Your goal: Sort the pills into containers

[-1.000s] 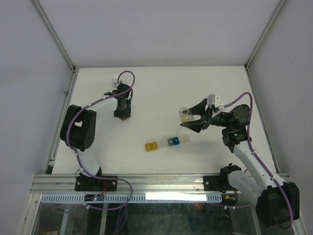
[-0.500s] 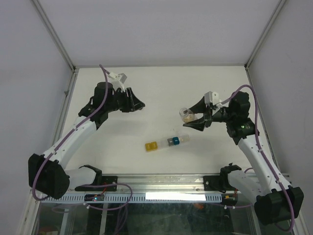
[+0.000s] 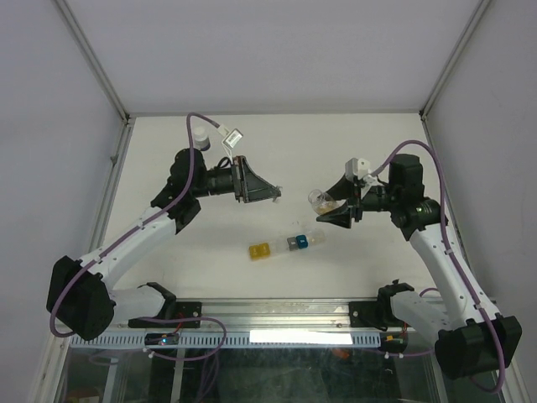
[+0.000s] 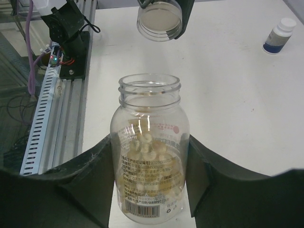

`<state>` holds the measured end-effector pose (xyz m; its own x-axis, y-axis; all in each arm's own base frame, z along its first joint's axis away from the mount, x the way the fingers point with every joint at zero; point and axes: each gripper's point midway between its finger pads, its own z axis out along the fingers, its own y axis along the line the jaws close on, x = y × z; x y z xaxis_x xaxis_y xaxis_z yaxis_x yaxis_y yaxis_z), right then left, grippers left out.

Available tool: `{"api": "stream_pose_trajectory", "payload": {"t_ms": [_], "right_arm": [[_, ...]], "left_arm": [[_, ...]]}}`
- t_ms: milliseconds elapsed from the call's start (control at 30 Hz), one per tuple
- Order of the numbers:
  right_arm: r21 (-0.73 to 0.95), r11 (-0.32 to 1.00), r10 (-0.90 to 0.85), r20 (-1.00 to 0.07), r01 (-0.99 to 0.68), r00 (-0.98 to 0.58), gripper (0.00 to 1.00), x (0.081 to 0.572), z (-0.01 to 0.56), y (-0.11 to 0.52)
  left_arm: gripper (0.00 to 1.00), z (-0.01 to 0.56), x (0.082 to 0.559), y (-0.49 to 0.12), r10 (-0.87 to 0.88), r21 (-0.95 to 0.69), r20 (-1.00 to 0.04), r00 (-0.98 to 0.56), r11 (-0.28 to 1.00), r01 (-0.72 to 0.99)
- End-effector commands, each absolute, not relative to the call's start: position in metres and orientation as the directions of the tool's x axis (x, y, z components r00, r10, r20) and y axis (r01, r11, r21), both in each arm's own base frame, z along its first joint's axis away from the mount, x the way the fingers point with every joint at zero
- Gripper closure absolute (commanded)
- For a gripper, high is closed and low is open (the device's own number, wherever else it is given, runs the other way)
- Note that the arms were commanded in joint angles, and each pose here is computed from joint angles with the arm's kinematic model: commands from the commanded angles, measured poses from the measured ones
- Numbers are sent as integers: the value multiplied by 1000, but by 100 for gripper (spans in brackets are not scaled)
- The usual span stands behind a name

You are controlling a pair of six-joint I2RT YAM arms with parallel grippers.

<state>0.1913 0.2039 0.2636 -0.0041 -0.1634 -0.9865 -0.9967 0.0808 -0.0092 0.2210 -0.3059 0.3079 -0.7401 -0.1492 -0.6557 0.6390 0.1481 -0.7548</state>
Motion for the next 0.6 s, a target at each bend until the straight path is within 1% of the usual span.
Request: {"api": "stream_pose_trajectory", "payload": {"t_ms": [0,300,567], "right_arm": [[-84,74,-174,-982,-994,70,100,193,279,205],[-81,59,-216,-974,-995,67,100,193,268,211],[-86,58,-269,-961,-995,68,100,195,257,218]], "left_arm": [[72,337,217,-315,-149,-714,-698,-701,67,697],[72,329,220,-323,-130,-716,-698,-704,85,693],[72,320,224,-332,-116,-702,-711,-693,167,692]]}}
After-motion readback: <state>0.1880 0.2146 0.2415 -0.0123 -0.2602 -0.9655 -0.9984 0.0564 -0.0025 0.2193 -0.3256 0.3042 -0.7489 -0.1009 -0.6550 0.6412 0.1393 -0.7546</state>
